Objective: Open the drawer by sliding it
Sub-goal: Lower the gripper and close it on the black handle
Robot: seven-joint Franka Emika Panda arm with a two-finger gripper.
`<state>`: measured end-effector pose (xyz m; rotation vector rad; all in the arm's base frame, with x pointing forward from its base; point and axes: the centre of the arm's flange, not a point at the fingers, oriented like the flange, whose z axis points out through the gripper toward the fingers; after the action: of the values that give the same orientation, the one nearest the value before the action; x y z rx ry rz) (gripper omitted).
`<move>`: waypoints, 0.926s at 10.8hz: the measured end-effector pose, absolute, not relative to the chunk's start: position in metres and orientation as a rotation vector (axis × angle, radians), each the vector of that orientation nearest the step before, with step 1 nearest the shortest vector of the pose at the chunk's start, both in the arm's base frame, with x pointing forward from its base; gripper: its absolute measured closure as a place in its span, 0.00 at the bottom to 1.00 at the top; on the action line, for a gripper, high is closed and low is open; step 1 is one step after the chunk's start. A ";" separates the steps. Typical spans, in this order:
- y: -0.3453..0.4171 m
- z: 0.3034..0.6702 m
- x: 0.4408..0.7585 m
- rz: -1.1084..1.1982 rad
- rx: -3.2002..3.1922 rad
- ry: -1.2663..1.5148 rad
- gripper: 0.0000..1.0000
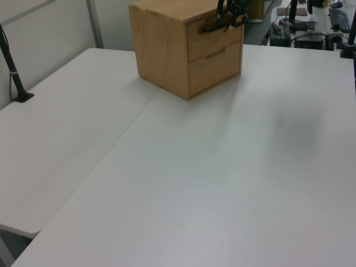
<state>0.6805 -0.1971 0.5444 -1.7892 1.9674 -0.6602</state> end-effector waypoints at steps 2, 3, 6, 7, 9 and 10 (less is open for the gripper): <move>-0.196 0.545 0.682 -0.689 -1.817 1.964 0.82; -0.196 0.545 0.682 -0.690 -1.814 1.968 0.82; -0.196 0.546 0.682 -0.694 -1.820 1.965 0.82; -0.196 0.546 0.682 -0.694 -1.821 1.965 0.82; -0.195 0.547 0.680 -0.684 -1.835 1.965 0.82; -0.194 0.549 0.678 -0.662 -1.849 1.971 0.82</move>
<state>0.6781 -0.1942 0.5486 -1.8494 1.9707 -0.6621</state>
